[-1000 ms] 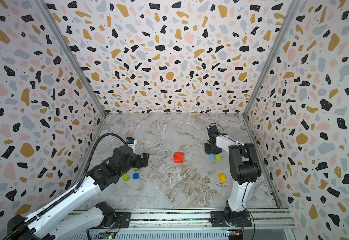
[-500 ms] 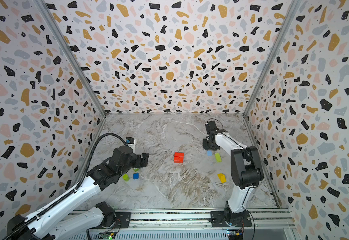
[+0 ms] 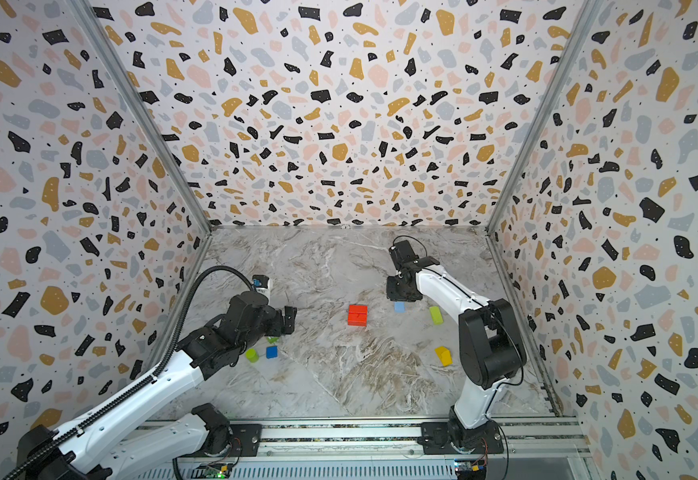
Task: Build the wood block tower
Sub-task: 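Lift the light blue block and carry it over the red stack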
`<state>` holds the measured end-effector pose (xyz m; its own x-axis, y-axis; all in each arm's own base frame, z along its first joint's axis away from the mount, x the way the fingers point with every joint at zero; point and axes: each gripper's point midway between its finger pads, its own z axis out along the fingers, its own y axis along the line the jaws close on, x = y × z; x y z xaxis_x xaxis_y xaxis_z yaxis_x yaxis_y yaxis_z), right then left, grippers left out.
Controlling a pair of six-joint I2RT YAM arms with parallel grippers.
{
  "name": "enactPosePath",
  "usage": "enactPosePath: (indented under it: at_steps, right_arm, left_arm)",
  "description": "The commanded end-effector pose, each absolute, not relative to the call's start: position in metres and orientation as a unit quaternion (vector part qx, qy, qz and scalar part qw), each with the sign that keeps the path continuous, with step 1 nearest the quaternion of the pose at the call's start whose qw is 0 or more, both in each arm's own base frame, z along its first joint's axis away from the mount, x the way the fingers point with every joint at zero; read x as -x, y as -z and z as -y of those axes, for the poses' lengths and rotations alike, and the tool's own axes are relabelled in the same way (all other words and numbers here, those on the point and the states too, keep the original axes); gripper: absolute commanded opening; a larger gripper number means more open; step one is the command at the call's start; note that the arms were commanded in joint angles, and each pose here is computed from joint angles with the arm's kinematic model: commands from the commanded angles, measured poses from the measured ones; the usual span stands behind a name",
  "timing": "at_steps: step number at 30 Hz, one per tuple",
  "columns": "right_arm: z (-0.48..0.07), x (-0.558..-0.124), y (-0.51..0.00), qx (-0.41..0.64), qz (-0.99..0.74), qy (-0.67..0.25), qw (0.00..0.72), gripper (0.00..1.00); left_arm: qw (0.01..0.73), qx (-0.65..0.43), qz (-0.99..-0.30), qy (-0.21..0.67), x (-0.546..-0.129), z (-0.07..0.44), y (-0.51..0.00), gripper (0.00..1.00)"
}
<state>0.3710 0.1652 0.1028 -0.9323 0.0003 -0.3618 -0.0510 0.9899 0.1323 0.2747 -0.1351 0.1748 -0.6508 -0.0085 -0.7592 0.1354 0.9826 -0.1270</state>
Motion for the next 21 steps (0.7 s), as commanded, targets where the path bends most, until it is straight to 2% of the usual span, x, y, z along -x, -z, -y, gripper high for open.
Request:
enactPosePath:
  at_steps: [1, 10, 21]
  right_arm:
    - [-0.180, -0.368, -0.130, -0.002, -0.976, -0.085, 0.202, 0.23]
    - [-0.227, -0.369, -0.142, 0.013, -0.974, -0.087, 0.210, 0.21]
    - [-0.256, -0.361, -0.122, 0.006, -0.977, -0.091, 0.193, 0.20]
  left_arm:
    - [0.421, -0.031, -0.903, 0.077, -0.278, 0.132, -0.174, 1.00]
    - [0.423, -0.032, -0.902, 0.079, -0.277, 0.132, -0.176, 1.00]
    - [0.426, -0.033, -0.900, 0.085, -0.275, 0.133, -0.179, 1.00]
